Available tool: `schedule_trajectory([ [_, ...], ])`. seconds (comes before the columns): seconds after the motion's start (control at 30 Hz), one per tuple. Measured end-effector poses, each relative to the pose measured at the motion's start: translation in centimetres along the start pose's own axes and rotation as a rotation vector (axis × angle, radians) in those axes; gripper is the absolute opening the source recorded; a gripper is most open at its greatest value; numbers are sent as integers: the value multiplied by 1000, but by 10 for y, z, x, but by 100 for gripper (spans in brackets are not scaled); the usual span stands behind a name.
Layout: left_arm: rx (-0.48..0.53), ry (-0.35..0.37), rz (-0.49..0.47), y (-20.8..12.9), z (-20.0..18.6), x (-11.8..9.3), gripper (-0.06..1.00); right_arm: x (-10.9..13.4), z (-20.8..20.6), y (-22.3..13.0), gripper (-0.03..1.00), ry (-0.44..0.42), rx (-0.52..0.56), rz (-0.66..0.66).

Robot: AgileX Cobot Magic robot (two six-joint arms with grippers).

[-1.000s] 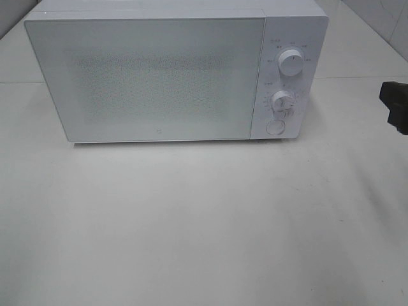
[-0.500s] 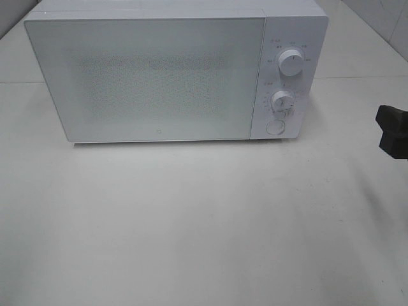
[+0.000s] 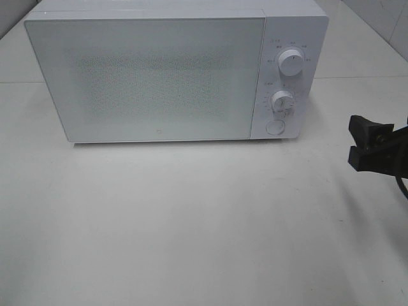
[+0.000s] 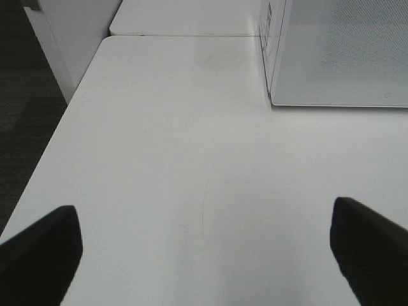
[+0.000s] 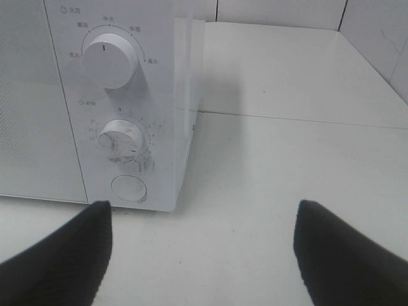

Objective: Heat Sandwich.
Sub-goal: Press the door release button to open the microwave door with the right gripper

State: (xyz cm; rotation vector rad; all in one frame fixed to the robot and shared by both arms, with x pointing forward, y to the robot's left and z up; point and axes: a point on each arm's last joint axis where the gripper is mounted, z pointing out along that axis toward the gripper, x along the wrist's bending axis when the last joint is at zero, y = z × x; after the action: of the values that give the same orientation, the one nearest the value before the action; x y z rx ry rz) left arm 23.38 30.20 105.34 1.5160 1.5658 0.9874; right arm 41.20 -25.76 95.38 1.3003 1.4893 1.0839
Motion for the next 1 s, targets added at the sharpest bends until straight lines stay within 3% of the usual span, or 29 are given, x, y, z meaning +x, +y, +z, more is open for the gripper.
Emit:
schedule_trajectory([
  [0.77, 0, 0, 0, 0, 0, 0, 99, 49, 5, -17, 76, -28, -3, -46],
  [1.0, 0, 0, 0, 0, 0, 0, 99, 70, 12, -15, 76, 5, -8, -53],
])
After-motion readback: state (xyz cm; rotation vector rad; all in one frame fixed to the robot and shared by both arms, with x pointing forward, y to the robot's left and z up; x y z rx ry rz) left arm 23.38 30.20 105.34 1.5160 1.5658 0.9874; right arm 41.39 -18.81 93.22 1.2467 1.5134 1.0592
